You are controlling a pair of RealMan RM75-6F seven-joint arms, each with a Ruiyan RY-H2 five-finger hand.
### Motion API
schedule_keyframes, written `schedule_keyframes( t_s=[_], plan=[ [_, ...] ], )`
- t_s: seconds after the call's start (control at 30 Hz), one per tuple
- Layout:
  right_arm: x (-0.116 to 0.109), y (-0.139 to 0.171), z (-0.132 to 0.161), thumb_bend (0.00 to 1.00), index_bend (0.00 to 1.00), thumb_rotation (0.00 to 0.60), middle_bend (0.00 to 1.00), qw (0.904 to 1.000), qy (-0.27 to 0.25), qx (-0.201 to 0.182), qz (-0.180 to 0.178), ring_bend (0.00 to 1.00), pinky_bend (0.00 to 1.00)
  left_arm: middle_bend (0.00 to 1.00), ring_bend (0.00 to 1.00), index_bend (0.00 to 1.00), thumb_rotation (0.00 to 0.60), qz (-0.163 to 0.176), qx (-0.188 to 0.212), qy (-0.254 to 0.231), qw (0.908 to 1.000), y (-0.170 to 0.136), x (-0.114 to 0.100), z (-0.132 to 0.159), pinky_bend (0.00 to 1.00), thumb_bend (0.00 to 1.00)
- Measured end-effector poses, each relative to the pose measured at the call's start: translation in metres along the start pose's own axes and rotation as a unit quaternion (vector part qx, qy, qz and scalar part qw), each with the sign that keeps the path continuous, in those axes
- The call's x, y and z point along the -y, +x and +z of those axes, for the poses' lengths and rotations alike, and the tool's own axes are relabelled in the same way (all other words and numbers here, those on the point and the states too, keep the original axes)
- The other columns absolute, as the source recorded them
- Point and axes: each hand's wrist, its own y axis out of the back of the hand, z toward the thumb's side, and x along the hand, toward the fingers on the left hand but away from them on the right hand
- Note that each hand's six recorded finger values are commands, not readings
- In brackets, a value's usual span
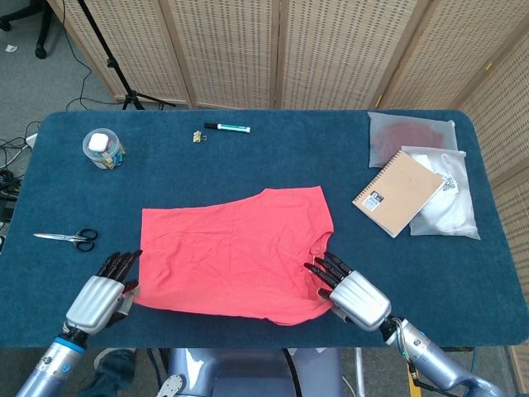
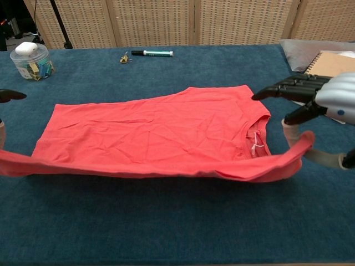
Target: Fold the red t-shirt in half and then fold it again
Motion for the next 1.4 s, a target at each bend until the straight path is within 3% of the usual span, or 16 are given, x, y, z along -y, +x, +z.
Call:
schedule_keyframes(
  t_s=[0.3,0.63,1.03,1.4],
  plan=[
    [-0.029,-0.031,-0.034,0.47,0.6,0.6,0.07,0.9979,-0.018,0.058,-0.021,0.0,0.0,0.0,0.0,0.72,0.6,0.002,-0.018,0.009,0.9998,0.036,-0.025,-0.004,0.0,0.64],
    [-0.049,-0.083,-0.071,0.47,0.6,0.6,0.07,0.9918,-0.027,0.125,-0.012,0.0,0.0,0.0,0.0,0.72,0.6,-0.019,-0.051,0.012,0.9984,0.082,-0.043,-0.013,0.0,0.64],
    [-0.036,-0.15,-0.1,0.47,0.6,0.6,0.07,0.9828,-0.037,0.179,0.028,0.0,0.0,0.0,0.0,0.72,0.6,-0.044,-0.076,0.007,0.9961,0.143,-0.042,-0.017,0.0,0.64],
    [-0.023,-0.191,-0.109,0.47,0.6,0.6,0.07,0.9791,-0.033,0.196,0.041,0.0,0.0,0.0,0.0,0.72,0.6,-0.064,-0.117,0.002,0.9911,0.178,-0.029,-0.03,0.0,0.64]
  ],
)
